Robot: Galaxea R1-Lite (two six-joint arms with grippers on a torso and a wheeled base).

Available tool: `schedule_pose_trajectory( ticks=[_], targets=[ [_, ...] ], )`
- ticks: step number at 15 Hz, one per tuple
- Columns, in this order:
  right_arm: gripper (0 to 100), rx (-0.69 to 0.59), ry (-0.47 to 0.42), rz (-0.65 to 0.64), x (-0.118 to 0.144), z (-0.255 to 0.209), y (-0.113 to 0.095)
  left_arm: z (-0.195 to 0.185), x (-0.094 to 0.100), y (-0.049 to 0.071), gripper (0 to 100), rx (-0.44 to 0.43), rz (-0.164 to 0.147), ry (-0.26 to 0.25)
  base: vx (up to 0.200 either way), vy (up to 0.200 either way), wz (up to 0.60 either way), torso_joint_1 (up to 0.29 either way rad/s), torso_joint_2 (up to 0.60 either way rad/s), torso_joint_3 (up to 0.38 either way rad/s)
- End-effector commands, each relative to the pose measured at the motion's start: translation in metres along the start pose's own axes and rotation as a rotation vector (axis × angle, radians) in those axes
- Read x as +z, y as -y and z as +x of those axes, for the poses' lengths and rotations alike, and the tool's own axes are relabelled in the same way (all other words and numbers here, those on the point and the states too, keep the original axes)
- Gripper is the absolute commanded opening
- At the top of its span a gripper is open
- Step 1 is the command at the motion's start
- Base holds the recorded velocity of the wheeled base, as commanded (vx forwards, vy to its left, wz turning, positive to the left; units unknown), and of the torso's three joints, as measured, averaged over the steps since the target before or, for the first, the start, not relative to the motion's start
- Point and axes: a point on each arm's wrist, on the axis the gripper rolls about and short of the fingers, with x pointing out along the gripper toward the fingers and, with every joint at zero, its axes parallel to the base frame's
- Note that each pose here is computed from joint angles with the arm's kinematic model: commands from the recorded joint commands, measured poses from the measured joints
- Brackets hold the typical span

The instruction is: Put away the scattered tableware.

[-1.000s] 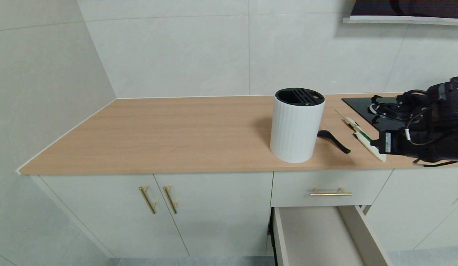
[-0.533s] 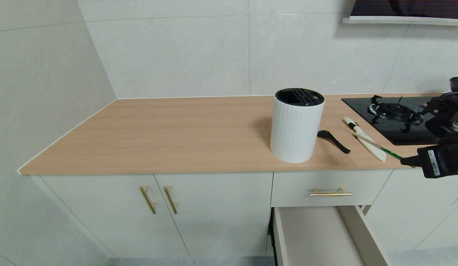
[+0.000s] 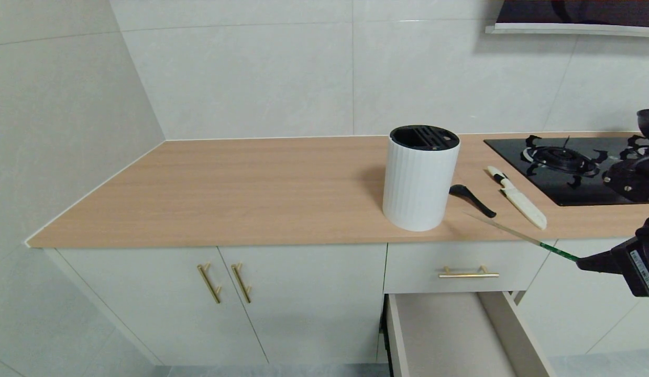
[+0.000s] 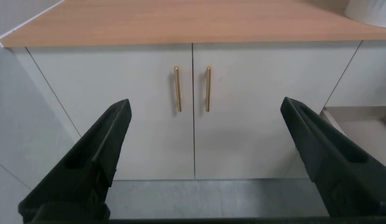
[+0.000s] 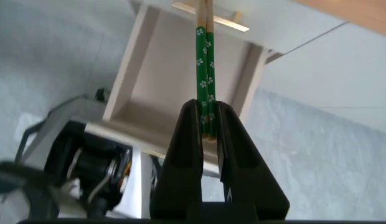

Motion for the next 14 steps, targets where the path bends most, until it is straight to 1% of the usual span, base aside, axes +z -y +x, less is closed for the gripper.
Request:
schedule_pose_trajectory(
  ticks=[1, 6, 8, 14],
  targets=[
    [0, 0.029, -0.006, -0.029, -0.002, 0.000, -0.008, 0.000, 0.000, 0.000, 100, 0.000, 0.000, -0.001, 0.000, 0.000, 0.00, 0.000, 0.00, 0.000],
    [0, 0.042, -0.007, -0.056, -0.004, -0.001, -0.015, 0.000, 0.000, 0.000, 100, 0.000, 0.000, -0.001, 0.000, 0.000, 0.00, -0.016, 0.03, 0.018],
    [0, 0.044, -0.012, -0.059, -0.005, 0.000, -0.015, 0.000, 0.000, 0.000, 100, 0.000, 0.000, -0.001, 0.000, 0.000, 0.00, -0.168, 0.37, 0.203],
    [0, 0.060, -0.021, -0.081, -0.006, 0.003, -0.019, 0.000, 0.000, 0.000, 100, 0.000, 0.000, -0.001, 0.000, 0.000, 0.00, -0.206, 0.49, 0.274]
  ],
)
